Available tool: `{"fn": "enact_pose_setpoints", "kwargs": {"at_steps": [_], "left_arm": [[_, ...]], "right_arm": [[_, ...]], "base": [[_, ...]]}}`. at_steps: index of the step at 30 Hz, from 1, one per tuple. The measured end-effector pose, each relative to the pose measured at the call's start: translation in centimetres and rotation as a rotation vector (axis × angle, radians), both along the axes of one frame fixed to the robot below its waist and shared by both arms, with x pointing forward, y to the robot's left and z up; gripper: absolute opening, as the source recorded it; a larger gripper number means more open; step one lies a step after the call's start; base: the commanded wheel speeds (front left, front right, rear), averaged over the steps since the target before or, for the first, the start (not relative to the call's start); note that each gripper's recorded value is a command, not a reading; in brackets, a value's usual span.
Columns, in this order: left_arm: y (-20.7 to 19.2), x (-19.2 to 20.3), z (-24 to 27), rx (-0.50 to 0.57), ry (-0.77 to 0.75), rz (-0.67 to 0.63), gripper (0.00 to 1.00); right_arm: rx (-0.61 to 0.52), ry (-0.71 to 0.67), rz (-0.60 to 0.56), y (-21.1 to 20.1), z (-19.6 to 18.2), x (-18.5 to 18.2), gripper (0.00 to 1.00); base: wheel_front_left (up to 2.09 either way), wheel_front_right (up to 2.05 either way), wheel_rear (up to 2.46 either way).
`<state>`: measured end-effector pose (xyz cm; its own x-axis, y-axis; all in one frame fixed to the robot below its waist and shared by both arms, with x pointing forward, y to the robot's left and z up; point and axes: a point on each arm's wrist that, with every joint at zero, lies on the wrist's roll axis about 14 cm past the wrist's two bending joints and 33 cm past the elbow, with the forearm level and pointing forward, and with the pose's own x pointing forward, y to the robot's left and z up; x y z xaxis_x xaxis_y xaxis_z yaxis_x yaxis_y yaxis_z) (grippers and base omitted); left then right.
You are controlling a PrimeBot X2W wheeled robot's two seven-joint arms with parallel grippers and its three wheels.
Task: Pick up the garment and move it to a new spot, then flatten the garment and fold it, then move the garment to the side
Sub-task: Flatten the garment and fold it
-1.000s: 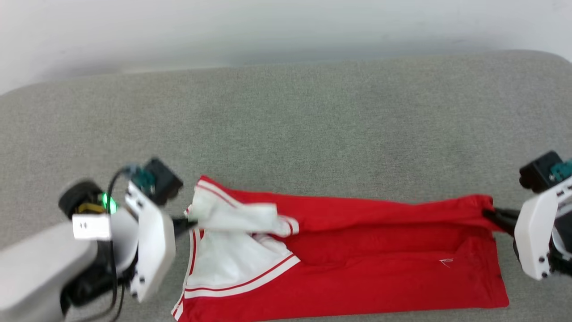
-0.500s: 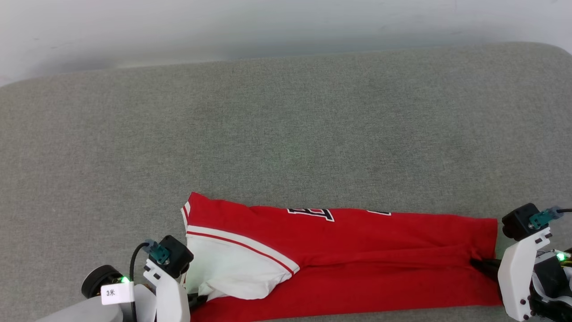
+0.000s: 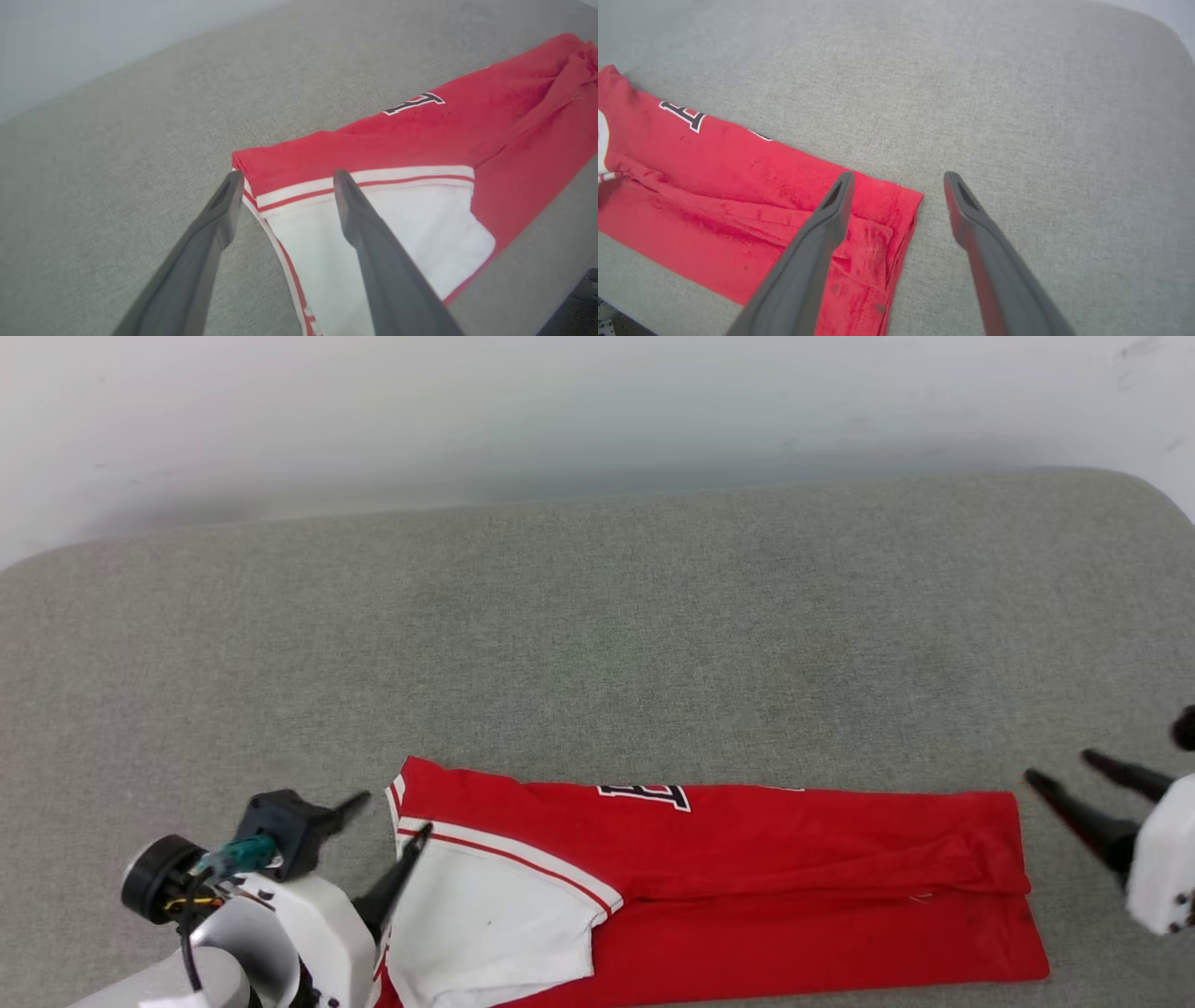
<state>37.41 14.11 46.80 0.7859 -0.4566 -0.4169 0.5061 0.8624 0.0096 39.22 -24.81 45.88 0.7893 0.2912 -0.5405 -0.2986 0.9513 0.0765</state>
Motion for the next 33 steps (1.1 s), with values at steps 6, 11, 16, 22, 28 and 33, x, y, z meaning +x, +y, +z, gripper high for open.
{"fn": "enact_pose_setpoints", "kwargs": {"at_steps": [6,11,16,22,28,33], "left_arm": [[2.2,2.1,2.5,0.011,-0.232,0.158,1.00],[3.3,3.2,3.5,0.018,-0.330,0.284,1.00],[4.2,4.0,4.7,0.012,-0.433,0.388,1.00],[5.1,3.8,4.4,0.019,-0.492,0.474,1.00],[6.2,3.1,4.7,0.018,-0.542,0.572,1.00],[6.7,2.6,4.9,0.047,-0.580,0.627,1.00]], "right_arm": [[0.060,-0.063,-0.150,-3.7,1.7,0.9,1.00],[0.164,0.027,-0.266,-4.9,-0.6,0.3,1.00],[0.269,0.168,-0.302,-3.2,-3.9,-0.3,1.00],[0.323,0.363,-0.284,-0.2,-8.3,-1.9,1.00],[0.389,0.485,-0.254,2.3,-10.0,-2.6,1.00],[0.392,0.519,-0.204,3.8,-10.2,-3.1,0.95]], "base": [[0.00,0.00,0.00],[0.00,0.00,0.00],[0.00,0.00,0.00],[0.00,0.00,0.00],[0.00,0.00,0.00],[0.00,0.00,0.00]]}}
